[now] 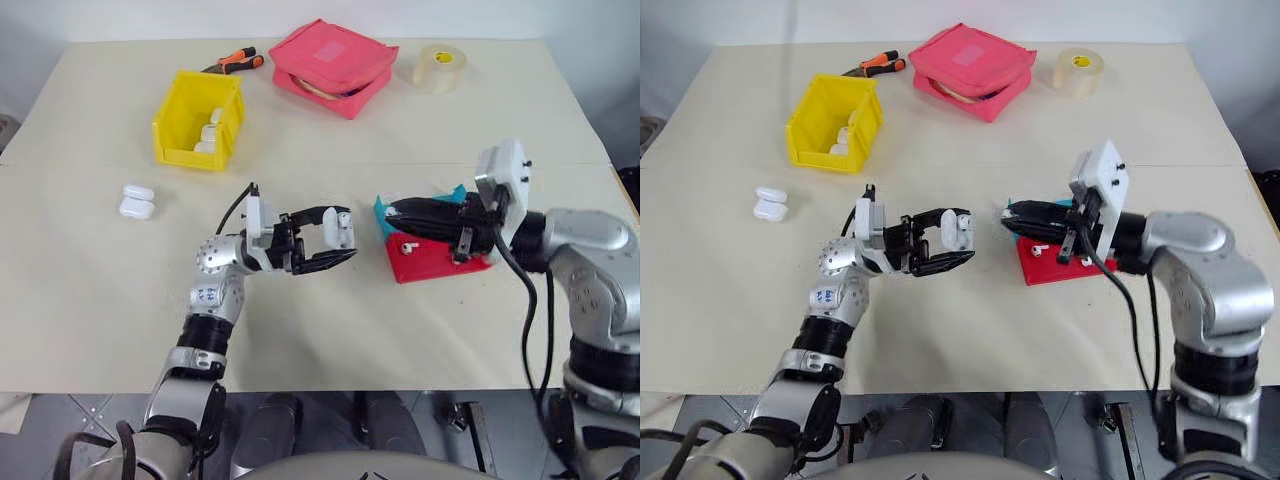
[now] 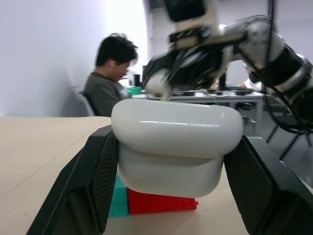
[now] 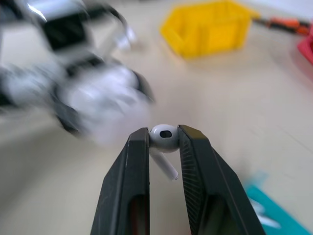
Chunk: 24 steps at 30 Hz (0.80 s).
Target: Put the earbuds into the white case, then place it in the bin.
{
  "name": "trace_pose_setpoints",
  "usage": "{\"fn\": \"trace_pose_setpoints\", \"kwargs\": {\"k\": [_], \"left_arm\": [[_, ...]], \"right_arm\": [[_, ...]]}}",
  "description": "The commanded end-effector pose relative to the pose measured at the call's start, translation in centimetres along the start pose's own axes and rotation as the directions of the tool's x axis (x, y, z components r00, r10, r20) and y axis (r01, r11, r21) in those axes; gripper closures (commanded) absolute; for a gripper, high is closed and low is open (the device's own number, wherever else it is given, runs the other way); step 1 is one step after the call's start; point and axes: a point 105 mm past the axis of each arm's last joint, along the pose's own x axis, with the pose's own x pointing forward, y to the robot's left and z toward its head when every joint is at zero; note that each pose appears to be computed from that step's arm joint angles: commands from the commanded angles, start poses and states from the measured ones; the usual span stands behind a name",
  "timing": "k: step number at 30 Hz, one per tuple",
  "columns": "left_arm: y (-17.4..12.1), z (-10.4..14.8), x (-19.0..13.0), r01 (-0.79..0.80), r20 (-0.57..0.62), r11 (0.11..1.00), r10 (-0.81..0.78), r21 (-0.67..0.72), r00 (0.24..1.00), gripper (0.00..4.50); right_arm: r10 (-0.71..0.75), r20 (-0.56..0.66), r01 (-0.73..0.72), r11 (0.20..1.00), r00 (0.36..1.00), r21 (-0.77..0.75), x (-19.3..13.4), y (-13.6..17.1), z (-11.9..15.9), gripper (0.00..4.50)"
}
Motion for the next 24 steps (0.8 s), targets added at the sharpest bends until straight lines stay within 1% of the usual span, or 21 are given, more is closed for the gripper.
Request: {"fn": "trace_pose_setpoints", "kwargs": {"k": [1,7,13,24], "left_arm": [[0.3,0.5,0.8,0.049,0.025,0.999,-0.049,0.024,0.998,1.66],[0.6,0.8,2.0,0.108,0.046,0.994,-0.11,0.032,0.993,1.66],[0.4,1.2,2.5,0.135,0.062,0.99,-0.137,0.042,0.989,1.66],[-0.1,1.6,2.2,0.137,0.067,0.989,-0.14,0.049,0.988,1.66]], "right_arm": [[-0.019,0.095,0.015,0.999,0.995,0.047,0.2,2.1,1.4,4.02],[-0.087,0.129,0.068,0.988,0.988,0.14,1.0,3.0,0.5,4.02],[-0.136,0.142,0.114,0.982,0.981,0.15,1.3,2.5,0.0,4.02],[-0.128,0.132,0.108,0.983,0.983,0.149,1.8,2.6,-1.1,4.02]]}}
